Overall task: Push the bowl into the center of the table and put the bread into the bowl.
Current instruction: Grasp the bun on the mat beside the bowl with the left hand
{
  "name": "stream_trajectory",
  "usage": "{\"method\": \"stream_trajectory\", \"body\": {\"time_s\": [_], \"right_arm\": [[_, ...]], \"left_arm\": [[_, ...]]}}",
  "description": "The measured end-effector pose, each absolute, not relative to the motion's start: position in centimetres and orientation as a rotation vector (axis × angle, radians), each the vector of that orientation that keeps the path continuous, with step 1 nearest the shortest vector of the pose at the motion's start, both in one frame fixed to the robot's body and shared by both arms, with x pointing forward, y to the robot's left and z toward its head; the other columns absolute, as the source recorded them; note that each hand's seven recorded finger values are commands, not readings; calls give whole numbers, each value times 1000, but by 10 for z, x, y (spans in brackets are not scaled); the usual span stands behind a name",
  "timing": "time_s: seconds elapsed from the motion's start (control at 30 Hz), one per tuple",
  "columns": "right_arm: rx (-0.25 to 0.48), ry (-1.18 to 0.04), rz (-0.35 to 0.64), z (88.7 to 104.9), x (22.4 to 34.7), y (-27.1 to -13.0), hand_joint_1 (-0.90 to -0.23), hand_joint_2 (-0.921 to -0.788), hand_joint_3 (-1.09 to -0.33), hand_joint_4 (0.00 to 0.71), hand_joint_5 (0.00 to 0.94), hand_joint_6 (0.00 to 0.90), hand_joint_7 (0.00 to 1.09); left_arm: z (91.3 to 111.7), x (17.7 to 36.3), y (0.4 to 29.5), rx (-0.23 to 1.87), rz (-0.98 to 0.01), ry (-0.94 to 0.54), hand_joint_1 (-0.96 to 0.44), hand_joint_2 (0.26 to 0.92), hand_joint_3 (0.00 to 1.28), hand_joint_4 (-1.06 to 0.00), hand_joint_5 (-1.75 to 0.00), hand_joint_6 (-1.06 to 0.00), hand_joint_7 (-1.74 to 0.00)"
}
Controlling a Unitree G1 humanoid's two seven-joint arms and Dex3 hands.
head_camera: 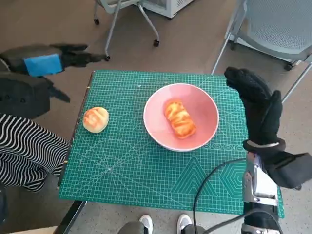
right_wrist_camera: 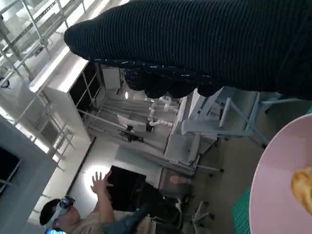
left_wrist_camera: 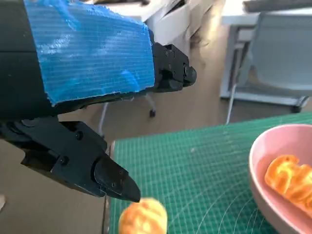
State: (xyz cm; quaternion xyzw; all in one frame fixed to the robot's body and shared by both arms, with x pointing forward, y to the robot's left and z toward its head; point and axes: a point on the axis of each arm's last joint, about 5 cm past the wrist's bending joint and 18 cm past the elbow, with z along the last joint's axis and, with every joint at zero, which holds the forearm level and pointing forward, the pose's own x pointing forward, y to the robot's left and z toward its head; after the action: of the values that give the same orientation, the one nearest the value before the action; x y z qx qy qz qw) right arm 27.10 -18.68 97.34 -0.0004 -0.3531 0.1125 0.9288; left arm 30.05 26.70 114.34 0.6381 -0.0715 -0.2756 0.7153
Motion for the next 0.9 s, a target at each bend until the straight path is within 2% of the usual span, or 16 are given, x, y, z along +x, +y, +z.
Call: {"method": "stream_trajectory", "body": {"time_s": [0.07,0.23,0.53,0.9], "right_arm": [[1,-724,233,974,271,-187,-686,-921,-721,187,1,75,532],[27,-721,243,973,272,-188,-682,-921,-714,187,0,79,532],[31,-719,246,973,272,-187,-680,-921,-713,185,0,78,532],[32,-718,248,973,271,-188,-687,-921,-707,187,1,80,532]], "left_arm": [[1143,300,267,1414,-612,-161,-83,713,18,1,1,-150,-5],[1133,298,271,1436,-637,-141,-225,679,31,1,1,-155,-7],[1106,304,270,1432,-700,-33,-233,670,37,1,1,-155,-6],[1078,316,272,1411,-723,108,-205,662,48,1,1,-146,-1]]}}
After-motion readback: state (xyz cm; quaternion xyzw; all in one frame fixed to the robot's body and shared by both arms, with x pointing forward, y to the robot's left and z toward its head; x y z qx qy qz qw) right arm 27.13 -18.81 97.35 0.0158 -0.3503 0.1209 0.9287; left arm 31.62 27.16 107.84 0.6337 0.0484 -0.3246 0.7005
